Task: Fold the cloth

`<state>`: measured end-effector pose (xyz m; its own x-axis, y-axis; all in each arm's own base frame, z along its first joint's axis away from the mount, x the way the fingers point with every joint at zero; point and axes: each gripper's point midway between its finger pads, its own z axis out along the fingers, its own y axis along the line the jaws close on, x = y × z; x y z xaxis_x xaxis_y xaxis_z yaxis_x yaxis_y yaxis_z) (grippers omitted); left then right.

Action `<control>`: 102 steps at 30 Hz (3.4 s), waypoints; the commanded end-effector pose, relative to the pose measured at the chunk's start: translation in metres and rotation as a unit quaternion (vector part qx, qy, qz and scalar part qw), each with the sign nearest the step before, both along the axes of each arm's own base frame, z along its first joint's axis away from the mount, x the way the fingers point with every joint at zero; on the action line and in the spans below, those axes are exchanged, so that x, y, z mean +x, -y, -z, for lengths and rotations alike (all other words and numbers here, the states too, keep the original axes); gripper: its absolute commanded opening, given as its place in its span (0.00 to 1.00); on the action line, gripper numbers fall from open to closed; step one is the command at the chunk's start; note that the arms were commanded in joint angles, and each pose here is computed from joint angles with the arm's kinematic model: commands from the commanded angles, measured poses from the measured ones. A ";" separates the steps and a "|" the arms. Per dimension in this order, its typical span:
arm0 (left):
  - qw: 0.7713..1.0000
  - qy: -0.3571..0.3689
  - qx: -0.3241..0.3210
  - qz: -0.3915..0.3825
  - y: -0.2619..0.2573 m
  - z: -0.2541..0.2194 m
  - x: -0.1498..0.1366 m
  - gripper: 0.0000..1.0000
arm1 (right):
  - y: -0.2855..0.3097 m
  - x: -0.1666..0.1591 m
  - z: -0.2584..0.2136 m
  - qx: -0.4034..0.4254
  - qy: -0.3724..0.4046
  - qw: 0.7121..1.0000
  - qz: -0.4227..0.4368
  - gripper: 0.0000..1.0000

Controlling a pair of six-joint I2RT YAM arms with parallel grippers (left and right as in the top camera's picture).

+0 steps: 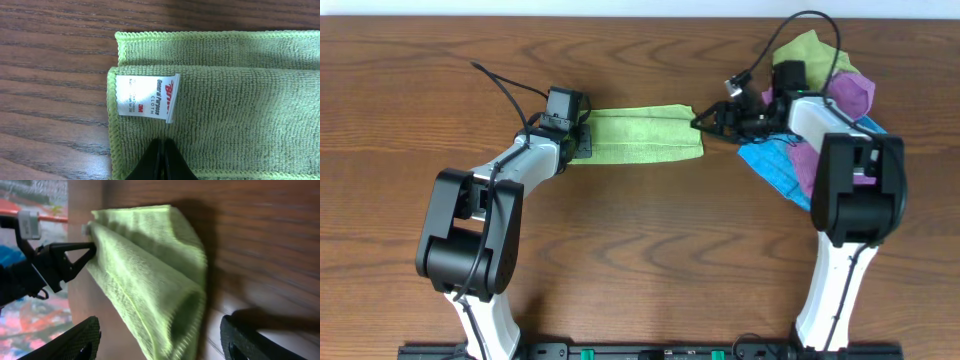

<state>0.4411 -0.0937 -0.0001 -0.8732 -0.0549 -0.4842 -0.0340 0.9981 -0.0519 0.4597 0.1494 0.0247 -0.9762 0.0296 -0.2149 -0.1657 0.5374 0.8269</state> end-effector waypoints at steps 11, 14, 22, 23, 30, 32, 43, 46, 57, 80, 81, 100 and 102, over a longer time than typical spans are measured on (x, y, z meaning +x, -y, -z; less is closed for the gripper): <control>0.998 -0.049 0.025 0.006 -0.009 0.031 -0.021 0.06 | -0.017 -0.012 0.047 -0.075 -0.059 0.995 0.007 0.57; 0.998 -0.050 0.025 0.006 -0.009 0.031 -0.021 0.06 | -0.013 -0.008 0.048 -0.084 -0.068 0.994 0.023 0.28; 0.997 -0.066 0.028 0.005 -0.010 0.034 -0.029 0.06 | -0.019 0.004 0.013 -0.129 -0.079 0.988 0.027 0.02; 0.997 -0.068 0.028 0.004 -0.011 0.034 -0.029 0.06 | -0.021 0.005 0.007 -0.145 -0.073 0.986 0.025 0.02; 0.997 -0.075 0.010 -0.002 -0.006 0.035 -0.032 0.05 | -0.050 0.003 -0.048 -0.281 -0.004 0.959 0.027 0.02; 0.997 -0.078 0.000 0.003 -0.002 0.036 -0.033 0.06 | -0.073 -0.006 -0.054 -0.295 0.012 0.955 0.015 0.02; 0.996 -0.083 -0.019 0.011 0.005 0.036 -0.035 0.06 | -0.137 -0.035 -0.063 -0.336 0.067 0.939 -0.017 0.01; 0.996 -0.080 -0.028 0.014 0.008 0.032 -0.034 0.05 | -0.140 -0.031 -0.064 -0.336 0.074 0.939 -0.006 0.02; 0.997 0.028 -0.062 0.024 0.016 -0.067 -0.016 0.05 | -0.138 -0.022 -0.067 -0.330 0.077 0.941 0.015 0.02; 0.965 0.136 -0.096 -0.202 -0.157 -0.228 -0.107 0.06 | -0.207 -0.021 -0.077 -0.320 0.231 0.916 -0.065 0.02; 0.967 0.132 -0.096 -0.197 -0.155 -0.227 -0.110 0.06 | -0.211 -0.025 -0.073 -0.324 0.235 0.914 -0.074 0.02; 0.969 0.119 -0.133 -0.171 -0.139 -0.225 -0.112 0.06 | -0.267 -0.049 -0.046 -0.296 0.269 0.908 -0.129 0.01; 0.969 0.119 -0.133 -0.171 -0.139 -0.225 -0.112 0.06 | -0.270 -0.052 -0.043 -0.297 0.273 0.905 -0.138 0.01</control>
